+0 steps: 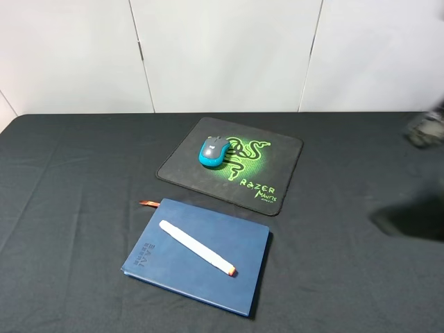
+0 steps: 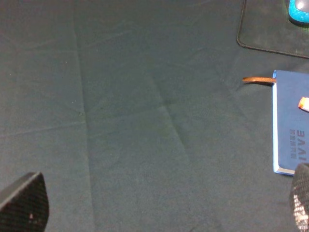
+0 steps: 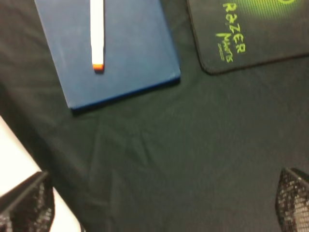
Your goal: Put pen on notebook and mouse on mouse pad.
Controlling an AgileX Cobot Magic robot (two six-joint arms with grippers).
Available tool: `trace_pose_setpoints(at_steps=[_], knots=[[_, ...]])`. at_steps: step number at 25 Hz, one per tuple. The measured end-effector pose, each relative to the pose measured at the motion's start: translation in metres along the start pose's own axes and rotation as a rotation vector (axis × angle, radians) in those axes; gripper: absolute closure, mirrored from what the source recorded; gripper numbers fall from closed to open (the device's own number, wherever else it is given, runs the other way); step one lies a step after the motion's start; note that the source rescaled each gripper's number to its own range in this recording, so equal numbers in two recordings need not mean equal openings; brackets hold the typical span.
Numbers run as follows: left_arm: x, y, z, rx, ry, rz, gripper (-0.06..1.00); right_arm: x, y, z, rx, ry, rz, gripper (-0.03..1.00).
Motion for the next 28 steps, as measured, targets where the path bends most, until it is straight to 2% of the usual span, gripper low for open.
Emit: trace_pose_setpoints(at_steps=[11, 15, 18, 22, 28], knots=[[0.0, 0.0, 0.0, 0.0, 0.0, 0.0, -0.06, 0.006, -0.002, -0.085, 0.068, -0.271, 0.032, -0.03], [0.0, 0.0, 0.0, 0.0, 0.0, 0.0, -0.06, 0.009, -0.004, -0.104, 0.145, -0.338, 0.021, -0.03], [0.0, 0.0, 0.0, 0.0, 0.0, 0.0, -0.06, -0.001, -0.01, -0.113, 0.245, -0.412, -0.053, -0.03], [0.0, 0.0, 0.0, 0.0, 0.0, 0.0, -0.06, -0.011, -0.015, -0.13, 0.383, -0.461, -0.197, -0.03], [0.0, 0.0, 0.0, 0.0, 0.0, 0.0, -0.06, -0.019, -0.011, -0.154, 0.516, -0.557, -0.415, -0.03]])
Point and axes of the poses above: a point on each arm's last joint axis where the gripper is mounted, x pointing out along that axis toward the gripper, y along the wrist's bending axis when the last joint is at zero, z = x × y, the point moved 2 cm from there along x, pointing out along that axis toward the gripper, and after that the axes turned 1 degree about x, right-handed, at the moved point
